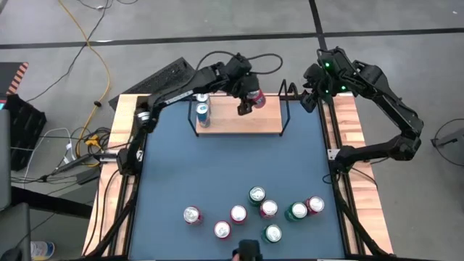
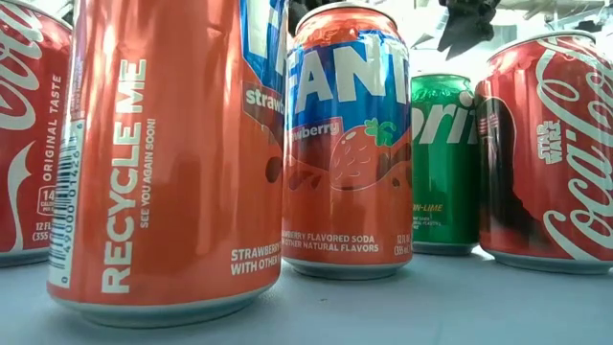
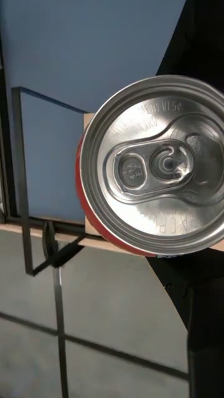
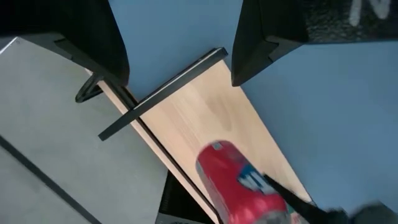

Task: Place canned beverage on shelf
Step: Put the top red soda can on the shelf

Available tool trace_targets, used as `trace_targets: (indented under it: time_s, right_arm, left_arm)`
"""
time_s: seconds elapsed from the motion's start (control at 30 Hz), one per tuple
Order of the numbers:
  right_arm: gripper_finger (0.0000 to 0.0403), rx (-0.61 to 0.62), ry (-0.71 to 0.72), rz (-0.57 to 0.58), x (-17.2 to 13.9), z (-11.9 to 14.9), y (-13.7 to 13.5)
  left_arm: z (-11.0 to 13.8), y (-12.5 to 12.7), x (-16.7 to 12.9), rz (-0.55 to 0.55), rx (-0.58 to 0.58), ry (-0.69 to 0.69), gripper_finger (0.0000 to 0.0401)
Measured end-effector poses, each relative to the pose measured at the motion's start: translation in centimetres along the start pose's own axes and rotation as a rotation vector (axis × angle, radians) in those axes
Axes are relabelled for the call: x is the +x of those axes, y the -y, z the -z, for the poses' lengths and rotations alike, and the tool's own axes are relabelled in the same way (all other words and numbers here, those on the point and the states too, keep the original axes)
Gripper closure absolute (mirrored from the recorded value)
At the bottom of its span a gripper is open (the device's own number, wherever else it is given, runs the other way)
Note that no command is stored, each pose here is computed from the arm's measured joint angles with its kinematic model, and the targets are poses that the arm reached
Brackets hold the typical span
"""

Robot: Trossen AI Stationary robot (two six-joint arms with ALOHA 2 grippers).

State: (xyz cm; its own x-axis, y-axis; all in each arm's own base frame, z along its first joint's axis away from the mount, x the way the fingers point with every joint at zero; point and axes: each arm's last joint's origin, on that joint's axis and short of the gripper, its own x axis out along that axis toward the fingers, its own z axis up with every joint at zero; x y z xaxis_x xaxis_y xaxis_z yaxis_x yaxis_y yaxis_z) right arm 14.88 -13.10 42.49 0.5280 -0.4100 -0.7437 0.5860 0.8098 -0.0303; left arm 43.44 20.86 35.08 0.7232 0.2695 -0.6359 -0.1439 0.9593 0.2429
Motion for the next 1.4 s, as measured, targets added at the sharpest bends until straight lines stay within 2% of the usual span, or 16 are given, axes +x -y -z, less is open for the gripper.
trace_targets:
  time_s: [0.17,0.33,0.63,0.93,1.13,1.4]
  right_arm:
    - [0.0136,0.039,-0.002,0.002,0.0,0.0,0.0]
    - [0.0136,0.045,-0.002,0.026,0.0,0.0,0.1]
    - [0.0136,0.046,0.036,0.032,0.0,-0.4,0.1]
    - [0.0136,0.046,0.043,0.033,0.0,-0.4,0.1]
    - [0.0136,0.051,0.042,0.032,0.0,-0.4,0.1]
    - [0.0136,0.064,0.042,0.028,0.0,-0.4,0.1]
  left_arm:
    - [1.9,-0.6,2.9,0.062,-0.025,-0.035,0.0122]
    - [3.1,-1.1,3.9,0.094,-0.062,-0.09,0.0122]
    - [3.7,0.1,5.2,0.15,0.042,-0.132,0.0122]
    - [4.9,0.8,7.0,0.193,0.062,-0.19,0.0122]
    - [4.6,1.5,7.1,0.2,0.079,-0.181,0.0122]
    - [4.2,2.3,7.2,0.179,0.108,-0.187,0.0058]
